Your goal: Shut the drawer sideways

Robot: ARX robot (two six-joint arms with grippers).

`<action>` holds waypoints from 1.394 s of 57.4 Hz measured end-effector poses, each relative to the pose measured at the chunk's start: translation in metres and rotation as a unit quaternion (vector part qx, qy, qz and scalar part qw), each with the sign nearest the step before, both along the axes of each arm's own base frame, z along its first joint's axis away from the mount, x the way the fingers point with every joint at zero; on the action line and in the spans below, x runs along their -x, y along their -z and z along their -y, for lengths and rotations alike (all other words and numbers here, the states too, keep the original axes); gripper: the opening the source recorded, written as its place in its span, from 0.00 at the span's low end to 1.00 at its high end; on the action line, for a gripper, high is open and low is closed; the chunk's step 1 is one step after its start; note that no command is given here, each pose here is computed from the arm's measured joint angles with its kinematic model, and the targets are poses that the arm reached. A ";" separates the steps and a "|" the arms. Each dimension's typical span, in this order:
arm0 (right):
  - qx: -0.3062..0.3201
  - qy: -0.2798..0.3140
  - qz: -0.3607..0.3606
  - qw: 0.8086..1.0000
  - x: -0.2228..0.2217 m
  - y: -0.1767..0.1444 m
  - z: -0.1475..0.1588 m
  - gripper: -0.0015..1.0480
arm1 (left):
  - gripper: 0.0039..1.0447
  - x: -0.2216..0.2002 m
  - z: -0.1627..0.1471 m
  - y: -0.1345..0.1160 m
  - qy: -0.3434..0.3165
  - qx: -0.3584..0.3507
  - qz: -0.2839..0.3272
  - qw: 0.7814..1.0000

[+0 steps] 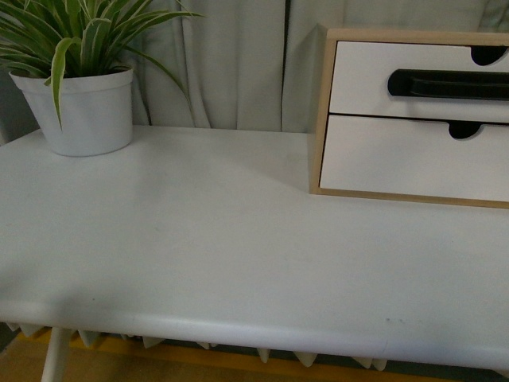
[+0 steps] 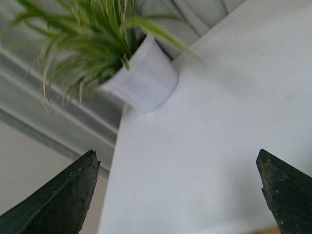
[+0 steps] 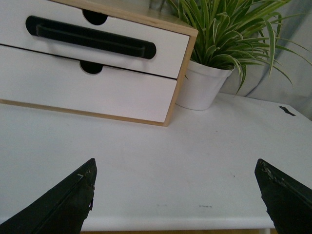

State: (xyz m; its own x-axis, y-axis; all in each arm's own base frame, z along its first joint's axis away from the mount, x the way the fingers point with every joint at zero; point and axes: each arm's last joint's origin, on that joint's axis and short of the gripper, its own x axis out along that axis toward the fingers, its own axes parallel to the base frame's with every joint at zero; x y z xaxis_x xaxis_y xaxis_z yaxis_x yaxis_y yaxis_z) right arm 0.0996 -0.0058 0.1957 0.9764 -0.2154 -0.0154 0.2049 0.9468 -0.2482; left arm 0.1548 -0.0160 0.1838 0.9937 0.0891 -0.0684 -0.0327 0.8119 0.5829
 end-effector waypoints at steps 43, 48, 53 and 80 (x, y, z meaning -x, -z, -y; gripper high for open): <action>-0.117 -0.108 0.019 0.987 0.002 0.019 -0.006 0.01 | 0.04 0.028 -0.016 0.015 0.034 0.301 0.048 0.952; -0.117 -0.108 0.023 0.987 0.002 0.023 -0.006 0.01 | 0.04 0.031 -0.016 0.014 0.035 0.302 0.051 0.951; -0.118 -0.108 0.019 0.987 0.002 0.031 -0.006 0.01 | 0.04 0.034 -0.016 0.014 0.035 0.303 0.052 0.951; -0.117 -0.108 0.020 0.987 0.002 0.030 -0.006 0.01 | 0.04 0.045 -0.016 0.014 0.035 0.304 0.052 0.951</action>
State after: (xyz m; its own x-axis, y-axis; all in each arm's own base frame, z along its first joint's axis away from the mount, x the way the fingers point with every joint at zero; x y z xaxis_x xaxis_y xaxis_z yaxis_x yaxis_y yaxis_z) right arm 0.0975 0.0002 0.1652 1.0000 0.0023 -0.0006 -0.0023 0.9999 -0.0124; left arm 0.1100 -0.0003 0.1700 0.9999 -0.0023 0.0139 0.0023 1.0000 0.0021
